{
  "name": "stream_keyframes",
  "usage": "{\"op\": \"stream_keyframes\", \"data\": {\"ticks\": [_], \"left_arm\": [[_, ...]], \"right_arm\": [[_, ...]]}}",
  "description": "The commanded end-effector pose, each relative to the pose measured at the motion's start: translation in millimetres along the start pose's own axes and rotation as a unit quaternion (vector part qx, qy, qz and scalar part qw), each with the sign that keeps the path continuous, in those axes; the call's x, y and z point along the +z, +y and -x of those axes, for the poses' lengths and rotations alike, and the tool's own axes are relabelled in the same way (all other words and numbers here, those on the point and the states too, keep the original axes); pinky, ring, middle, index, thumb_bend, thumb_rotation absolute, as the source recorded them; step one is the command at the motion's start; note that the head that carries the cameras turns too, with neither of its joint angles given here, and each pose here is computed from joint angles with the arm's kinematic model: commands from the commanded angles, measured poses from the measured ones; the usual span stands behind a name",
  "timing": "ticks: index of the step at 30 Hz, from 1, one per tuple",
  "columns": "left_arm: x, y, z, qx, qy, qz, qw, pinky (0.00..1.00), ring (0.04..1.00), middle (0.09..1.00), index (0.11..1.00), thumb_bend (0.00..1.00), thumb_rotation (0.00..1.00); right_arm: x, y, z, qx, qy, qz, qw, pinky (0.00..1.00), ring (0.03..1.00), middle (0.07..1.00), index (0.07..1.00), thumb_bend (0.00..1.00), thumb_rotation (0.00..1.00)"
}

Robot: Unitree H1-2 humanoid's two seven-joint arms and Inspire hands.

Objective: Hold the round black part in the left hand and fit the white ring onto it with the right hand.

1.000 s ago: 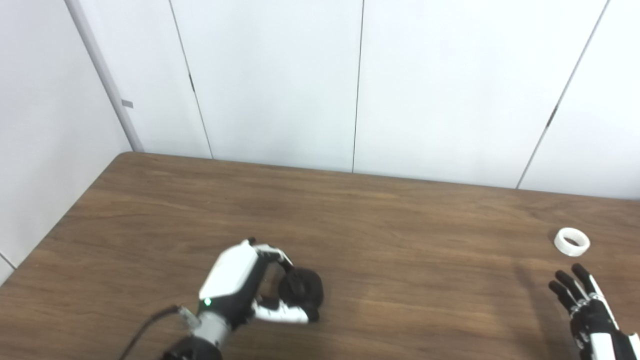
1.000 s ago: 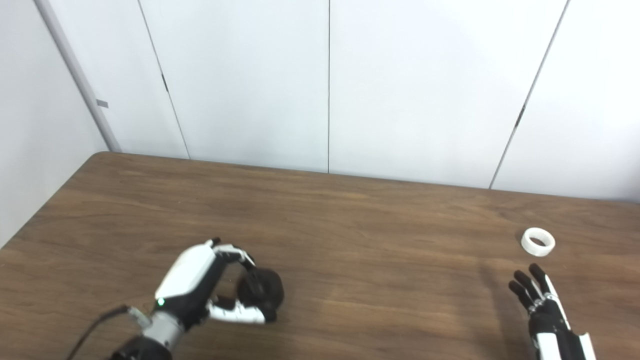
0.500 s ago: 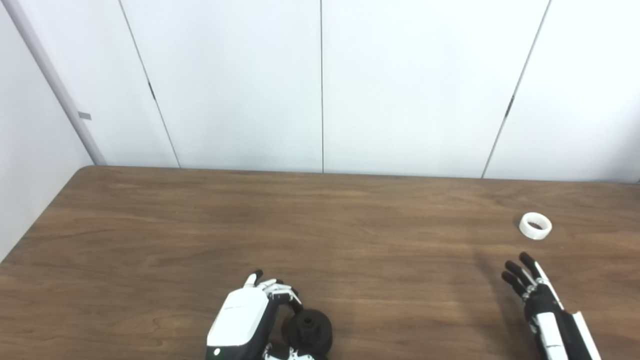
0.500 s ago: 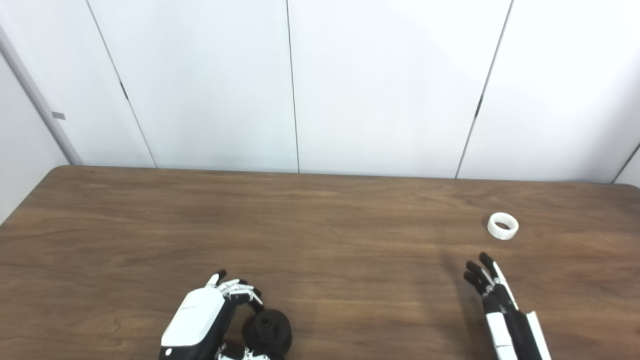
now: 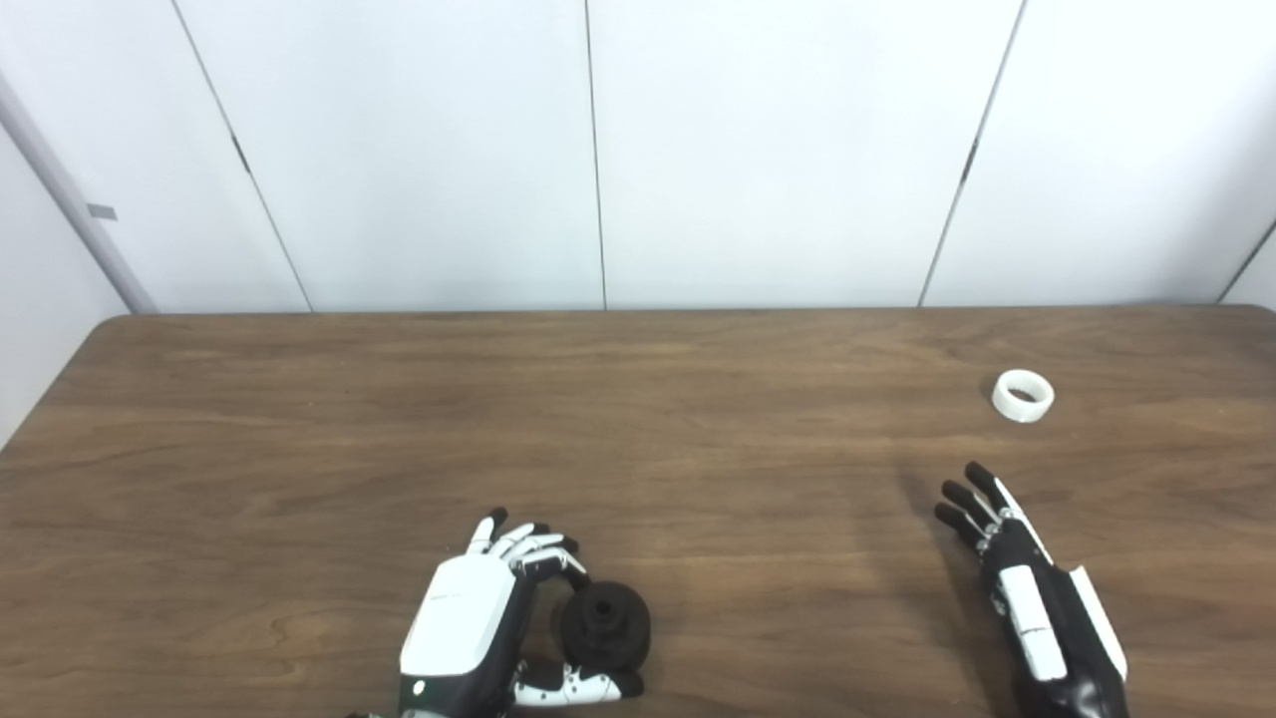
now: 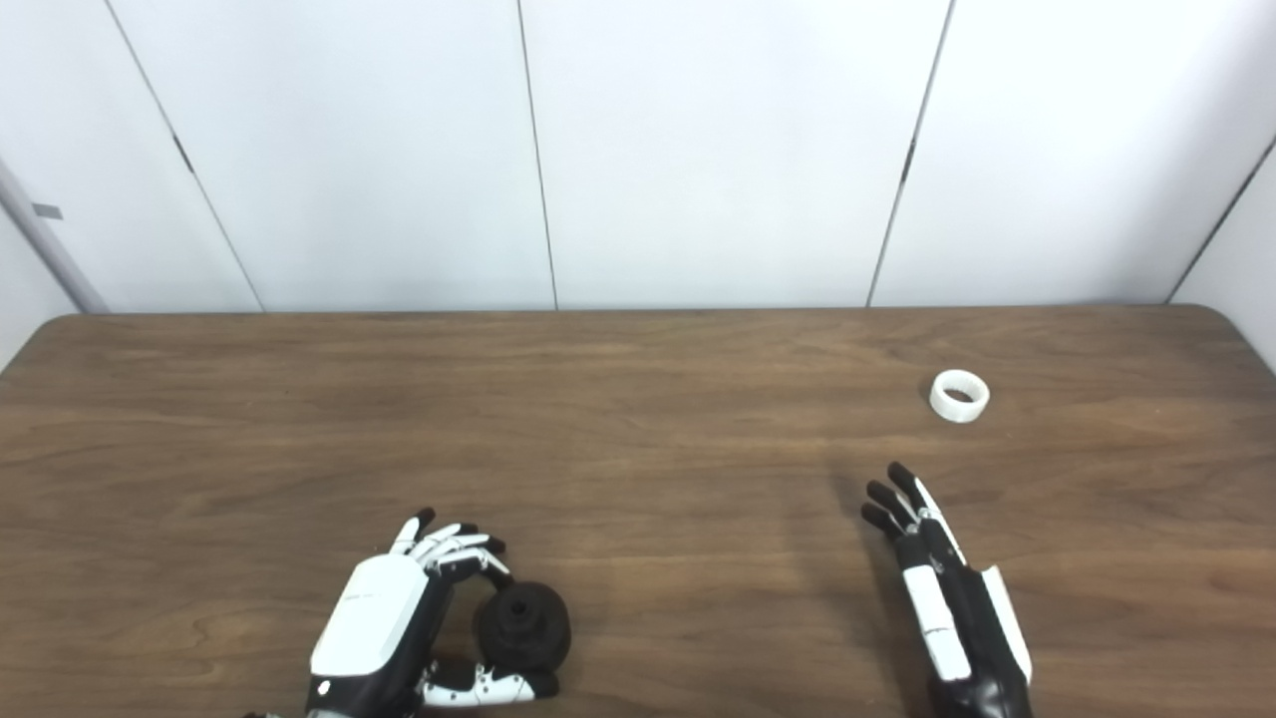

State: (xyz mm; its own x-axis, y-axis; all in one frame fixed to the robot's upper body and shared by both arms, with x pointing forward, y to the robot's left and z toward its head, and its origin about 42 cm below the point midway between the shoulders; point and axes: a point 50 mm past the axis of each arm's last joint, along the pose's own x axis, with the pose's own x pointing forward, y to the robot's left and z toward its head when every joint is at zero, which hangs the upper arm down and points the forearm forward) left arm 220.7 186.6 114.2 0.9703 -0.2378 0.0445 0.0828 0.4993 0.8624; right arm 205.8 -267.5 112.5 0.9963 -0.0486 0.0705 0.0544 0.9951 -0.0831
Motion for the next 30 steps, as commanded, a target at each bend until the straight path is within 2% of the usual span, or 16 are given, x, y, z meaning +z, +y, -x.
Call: {"op": "stream_keyframes", "data": {"ticks": [1,5,6,8,13,20,21,25,30], "left_arm": [[-8,-23,15,-0.059,0.022,0.000,0.998,1.00,0.871,0.776,0.486,0.52,0.05],[-7,-27,15,-0.066,0.029,0.028,0.997,1.00,0.879,0.783,0.486,0.52,0.05],[-6,-28,15,-0.068,0.029,0.035,0.997,1.00,0.883,0.787,0.486,0.52,0.05],[-6,-29,15,-0.070,0.030,0.047,0.996,1.00,0.886,0.790,0.486,0.52,0.05],[-9,-29,16,-0.072,0.030,0.056,0.995,1.00,0.886,0.788,0.486,0.52,0.05],[-15,-24,16,-0.069,0.028,0.057,0.996,1.00,0.881,0.782,0.486,0.52,0.05],[-16,-23,16,-0.069,0.029,0.056,0.996,1.00,0.881,0.782,0.486,0.52,0.05],[-21,-19,16,-0.069,0.027,0.051,0.996,1.00,0.879,0.780,0.486,0.52,0.05],[-27,-14,16,-0.072,0.024,0.044,0.996,1.00,0.878,0.777,0.486,0.52,0.05]], "right_arm": [[-3,12,18,-0.011,0.016,-0.023,1.000,0.95,0.878,0.900,0.930,0.57,0.90],[0,8,14,-0.009,0.009,0.000,1.000,0.95,0.888,0.900,0.927,0.57,0.82],[1,6,13,-0.009,0.006,0.005,1.000,0.91,0.888,0.897,0.919,0.57,0.77],[4,3,10,-0.009,0.004,0.022,1.000,0.89,0.887,0.894,0.910,0.57,0.72],[14,-4,2,-0.026,0.007,0.085,0.996,0.86,0.881,0.877,0.879,0.64,0.69],[41,-11,-20,-0.038,0.008,0.174,0.984,0.86,0.895,0.895,0.880,0.58,0.61],[46,-12,-26,-0.041,0.008,0.186,0.982,0.85,0.895,0.898,0.879,0.58,0.60],[63,-21,-54,-0.063,-0.004,0.249,0.966,0.81,0.863,0.882,0.832,0.63,0.46],[79,-32,-81,-0.075,-0.014,0.326,0.942,0.84,0.882,0.887,0.818,0.67,0.44]]}}
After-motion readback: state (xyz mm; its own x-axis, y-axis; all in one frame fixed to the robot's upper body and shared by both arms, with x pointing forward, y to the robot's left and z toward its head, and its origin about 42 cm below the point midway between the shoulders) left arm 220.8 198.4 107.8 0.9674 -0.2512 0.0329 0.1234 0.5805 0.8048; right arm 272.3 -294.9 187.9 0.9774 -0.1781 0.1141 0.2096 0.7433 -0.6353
